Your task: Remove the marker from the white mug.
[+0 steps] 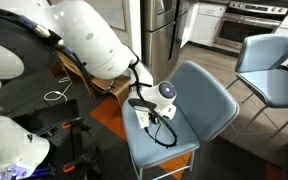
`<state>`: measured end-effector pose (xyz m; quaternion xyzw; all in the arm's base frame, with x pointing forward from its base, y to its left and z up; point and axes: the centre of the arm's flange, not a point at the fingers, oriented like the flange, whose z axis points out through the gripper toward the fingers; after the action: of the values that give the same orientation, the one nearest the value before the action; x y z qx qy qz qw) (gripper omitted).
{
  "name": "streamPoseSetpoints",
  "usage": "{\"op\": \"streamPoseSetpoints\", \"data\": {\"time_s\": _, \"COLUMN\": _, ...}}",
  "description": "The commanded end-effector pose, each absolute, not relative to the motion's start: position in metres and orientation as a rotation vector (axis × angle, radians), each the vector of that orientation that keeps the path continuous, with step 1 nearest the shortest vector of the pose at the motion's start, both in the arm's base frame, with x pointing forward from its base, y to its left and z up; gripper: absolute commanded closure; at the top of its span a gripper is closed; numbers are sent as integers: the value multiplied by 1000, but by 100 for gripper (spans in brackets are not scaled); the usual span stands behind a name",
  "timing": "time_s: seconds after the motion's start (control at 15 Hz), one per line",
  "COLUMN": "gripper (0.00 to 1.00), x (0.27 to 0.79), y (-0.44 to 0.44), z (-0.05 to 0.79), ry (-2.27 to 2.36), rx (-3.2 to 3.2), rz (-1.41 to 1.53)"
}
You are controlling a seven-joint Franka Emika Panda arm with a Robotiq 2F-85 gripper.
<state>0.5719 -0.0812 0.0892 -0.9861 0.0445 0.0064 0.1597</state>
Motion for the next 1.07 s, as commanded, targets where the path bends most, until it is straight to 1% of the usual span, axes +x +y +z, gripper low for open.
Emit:
{"op": "streamPoseSetpoints", "data": {"time_s": 0.0, "gripper": 42, "x": 565, "y": -91, "z": 95, "ry": 120, "rx": -2821, "rz": 10}}
{"op": "streamPoseSetpoints", "data": {"time_s": 0.27, "gripper": 11, "x": 563, "y": -88, "z": 118, "ry": 141, "rx": -2862, "rz": 52}}
{"op": "streamPoseSetpoints", "data": {"time_s": 0.33, "gripper": 5, "x": 564, "y": -83, "z": 125, "ry": 143, "rx": -2860, "rz": 58}}
{"op": "streamPoseSetpoints", "data": {"time_s": 0.4, "gripper": 0, "x": 565, "y": -78, "z": 133, "ry": 147, "rx": -2857, "rz": 68}}
{"op": "streamPoseSetpoints", "data": {"time_s": 1.0, "gripper": 0, "x": 567, "y": -25, "z": 219, "ry": 109, "rx": -2906, "rz": 256}}
